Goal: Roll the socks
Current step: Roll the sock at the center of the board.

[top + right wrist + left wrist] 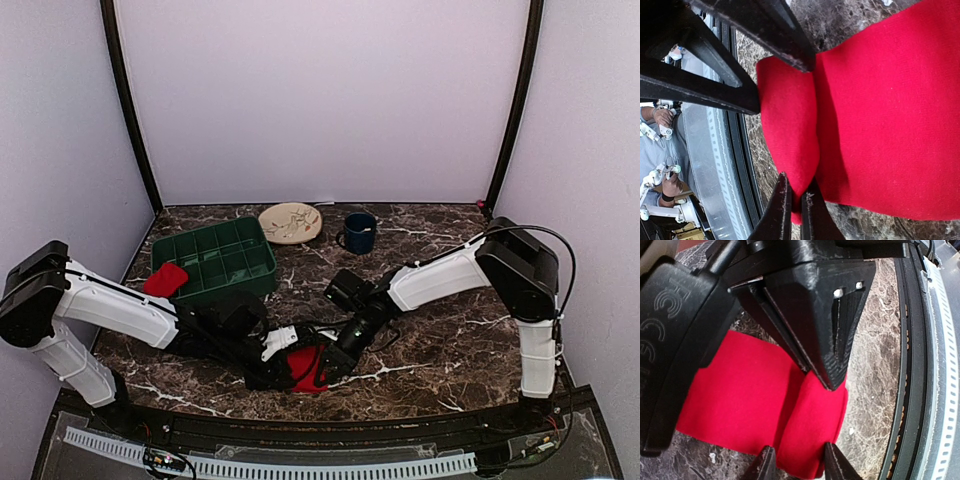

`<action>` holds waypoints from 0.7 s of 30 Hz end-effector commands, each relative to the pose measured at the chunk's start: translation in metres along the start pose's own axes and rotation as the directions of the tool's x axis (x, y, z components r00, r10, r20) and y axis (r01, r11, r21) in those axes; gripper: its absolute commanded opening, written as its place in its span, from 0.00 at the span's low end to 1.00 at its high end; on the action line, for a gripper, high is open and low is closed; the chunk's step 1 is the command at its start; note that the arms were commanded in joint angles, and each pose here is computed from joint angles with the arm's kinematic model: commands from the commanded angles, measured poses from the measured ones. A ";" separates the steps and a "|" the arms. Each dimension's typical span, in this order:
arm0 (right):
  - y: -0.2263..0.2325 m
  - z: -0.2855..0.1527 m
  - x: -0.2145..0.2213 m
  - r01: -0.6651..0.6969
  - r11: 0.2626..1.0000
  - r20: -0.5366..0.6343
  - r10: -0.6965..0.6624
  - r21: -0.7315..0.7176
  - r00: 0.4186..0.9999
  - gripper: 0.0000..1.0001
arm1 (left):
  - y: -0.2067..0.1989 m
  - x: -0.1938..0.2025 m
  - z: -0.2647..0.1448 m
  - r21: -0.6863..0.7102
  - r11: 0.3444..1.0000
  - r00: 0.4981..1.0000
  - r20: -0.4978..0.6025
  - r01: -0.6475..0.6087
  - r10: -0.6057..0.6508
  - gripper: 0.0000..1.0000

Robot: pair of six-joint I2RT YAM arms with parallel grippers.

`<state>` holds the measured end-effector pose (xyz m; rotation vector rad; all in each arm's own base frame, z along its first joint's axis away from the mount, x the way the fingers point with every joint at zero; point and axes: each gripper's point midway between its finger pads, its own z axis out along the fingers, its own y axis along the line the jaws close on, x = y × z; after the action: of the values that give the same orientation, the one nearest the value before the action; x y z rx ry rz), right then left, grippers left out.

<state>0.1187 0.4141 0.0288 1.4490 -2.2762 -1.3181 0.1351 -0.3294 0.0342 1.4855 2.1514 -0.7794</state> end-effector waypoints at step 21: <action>-0.002 -0.001 -0.004 0.005 1.000 -0.001 -0.005 -0.025 1.000 0.02 | -0.015 0.001 0.012 0.110 0.993 0.997 -0.056 -0.049 0.055 0.34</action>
<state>0.1181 0.4127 0.0286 1.4411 -2.2623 -1.3159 0.1257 -0.3370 0.0270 1.5801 2.1378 -0.8401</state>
